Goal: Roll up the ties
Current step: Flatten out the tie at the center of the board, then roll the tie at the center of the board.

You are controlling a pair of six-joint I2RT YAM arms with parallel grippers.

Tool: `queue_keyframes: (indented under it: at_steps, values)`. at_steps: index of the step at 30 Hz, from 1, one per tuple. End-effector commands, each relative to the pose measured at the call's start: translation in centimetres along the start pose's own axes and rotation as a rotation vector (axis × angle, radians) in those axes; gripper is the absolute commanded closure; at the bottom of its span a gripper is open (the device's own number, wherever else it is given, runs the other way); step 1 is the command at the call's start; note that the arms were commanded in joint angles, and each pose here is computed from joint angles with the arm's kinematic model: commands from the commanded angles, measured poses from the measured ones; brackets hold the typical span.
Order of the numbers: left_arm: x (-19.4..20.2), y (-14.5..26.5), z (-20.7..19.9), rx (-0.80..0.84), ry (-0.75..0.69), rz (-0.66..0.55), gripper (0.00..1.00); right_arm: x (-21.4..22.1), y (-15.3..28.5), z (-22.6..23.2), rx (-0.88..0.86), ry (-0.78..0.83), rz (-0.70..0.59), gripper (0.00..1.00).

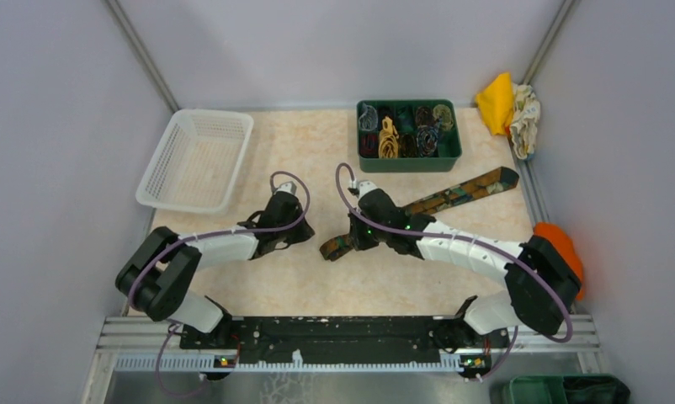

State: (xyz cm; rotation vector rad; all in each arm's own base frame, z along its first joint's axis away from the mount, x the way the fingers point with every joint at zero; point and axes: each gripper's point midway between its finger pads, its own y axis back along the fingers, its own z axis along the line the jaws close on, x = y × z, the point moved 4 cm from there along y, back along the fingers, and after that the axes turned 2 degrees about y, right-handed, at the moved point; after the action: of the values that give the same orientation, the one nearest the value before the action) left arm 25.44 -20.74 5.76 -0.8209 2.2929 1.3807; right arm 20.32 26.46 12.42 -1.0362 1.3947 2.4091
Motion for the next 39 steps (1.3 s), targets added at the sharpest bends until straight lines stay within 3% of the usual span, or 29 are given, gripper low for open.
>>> queue_keyframes:
  at_steps: [1,13,28,32,36,39]
  values:
    - [-0.7,-1.2,-2.0,0.111,-0.028,-0.011,1.0,3.0,-0.1,1.1,-0.083,-0.064,0.045,1.0]
    - [2.8,-1.1,-1.5,0.188,-0.008,0.091,1.0,6.4,-4.3,1.8,-0.198,-0.147,0.056,1.0]
    - [6.0,-1.1,0.2,0.158,0.014,0.158,1.0,4.4,-8.8,3.2,-0.223,-0.148,0.039,1.0]
    - [5.2,-1.1,1.2,0.055,0.014,0.124,1.0,4.7,-8.0,3.2,-0.233,-0.147,0.041,1.0]
    - [2.2,-0.4,2.9,-0.164,0.053,0.0,1.0,4.6,-5.9,3.4,-0.206,-0.111,0.024,1.0]
    - [-0.9,2.6,3.3,-0.269,0.128,-0.143,1.0,4.5,-3.5,3.4,-0.096,-0.022,0.013,1.0]
